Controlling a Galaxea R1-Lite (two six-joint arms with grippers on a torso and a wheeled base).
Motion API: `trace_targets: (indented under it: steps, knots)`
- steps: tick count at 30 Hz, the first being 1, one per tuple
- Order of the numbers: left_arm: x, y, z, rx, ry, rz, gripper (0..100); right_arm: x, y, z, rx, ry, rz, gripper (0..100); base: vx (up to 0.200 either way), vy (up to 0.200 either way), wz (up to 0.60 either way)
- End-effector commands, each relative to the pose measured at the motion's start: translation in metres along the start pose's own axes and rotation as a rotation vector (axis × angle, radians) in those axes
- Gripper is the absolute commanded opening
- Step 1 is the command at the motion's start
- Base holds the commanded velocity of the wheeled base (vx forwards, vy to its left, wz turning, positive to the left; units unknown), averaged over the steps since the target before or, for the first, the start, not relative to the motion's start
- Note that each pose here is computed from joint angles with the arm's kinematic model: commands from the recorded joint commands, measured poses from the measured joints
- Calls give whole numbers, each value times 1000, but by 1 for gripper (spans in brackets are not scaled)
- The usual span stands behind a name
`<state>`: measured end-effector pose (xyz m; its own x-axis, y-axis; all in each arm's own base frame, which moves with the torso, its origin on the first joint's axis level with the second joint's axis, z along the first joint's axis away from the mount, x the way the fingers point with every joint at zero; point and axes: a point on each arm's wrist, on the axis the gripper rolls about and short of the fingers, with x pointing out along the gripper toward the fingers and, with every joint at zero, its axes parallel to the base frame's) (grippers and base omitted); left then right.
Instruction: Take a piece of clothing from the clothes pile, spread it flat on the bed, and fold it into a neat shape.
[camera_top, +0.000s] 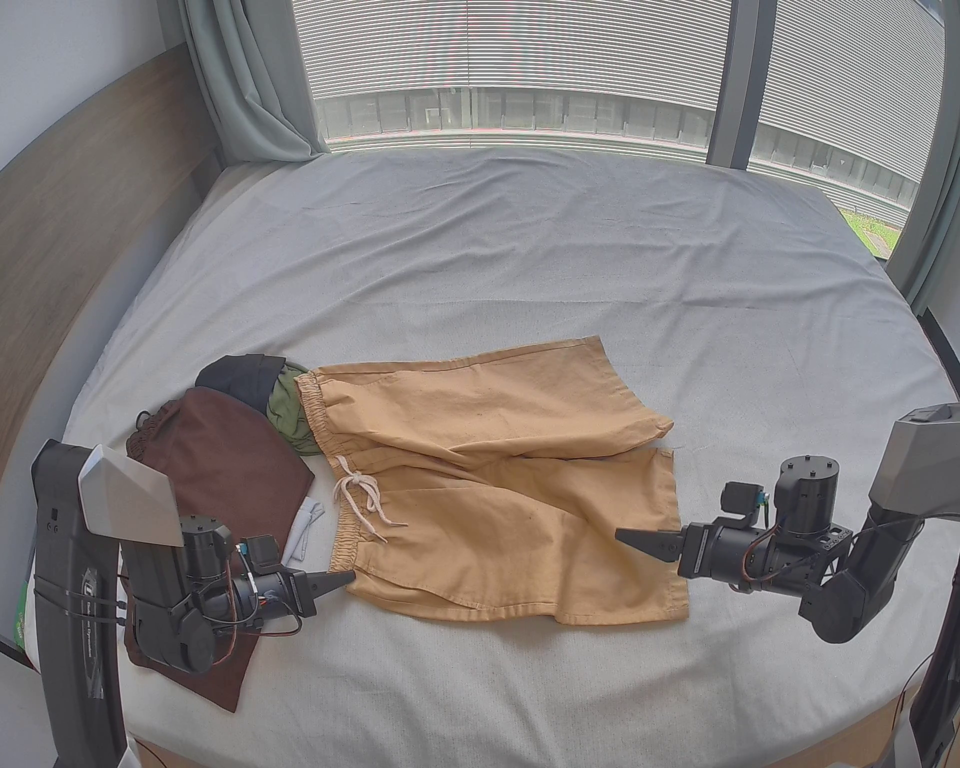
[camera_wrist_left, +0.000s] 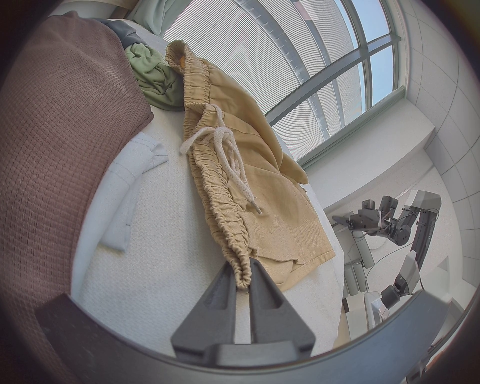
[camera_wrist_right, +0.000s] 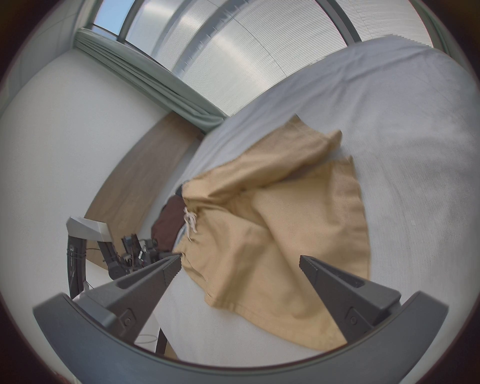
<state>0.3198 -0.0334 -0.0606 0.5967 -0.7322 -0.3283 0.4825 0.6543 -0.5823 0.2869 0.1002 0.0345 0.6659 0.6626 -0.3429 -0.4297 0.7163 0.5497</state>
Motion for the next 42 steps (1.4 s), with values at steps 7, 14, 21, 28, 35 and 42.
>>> trace_targets:
  steps: [7, 14, 21, 28, 35, 42]
  knots:
    - [0, 0, -1, 1, 1, -1, 0, -13, -25, -12, 17, 114, -119, 100, 0, 0, 0]
    - [1, 0, -1, 1, 1, -1, 0, -16, -30, -15, 43, 143, -145, 100, 0, 0, 0]
    - [1, 1, -2, 0, 6, 0, 0, -21, -32, -23, 83, 211, -175, 100, 0, 0, 0]
    - [1, 2, -2, -1, 5, 1, 0, -23, -36, -25, 96, 216, -190, 100, 0, 0, 0]
    - [1, 2, -2, 0, 4, 1, 0, -24, -39, -29, 109, 233, -200, 100, 0, 0, 0]
    - [1, 2, -2, 0, 4, 1, 0, -21, -44, -37, 125, 261, -212, 100, 0, 0, 0]
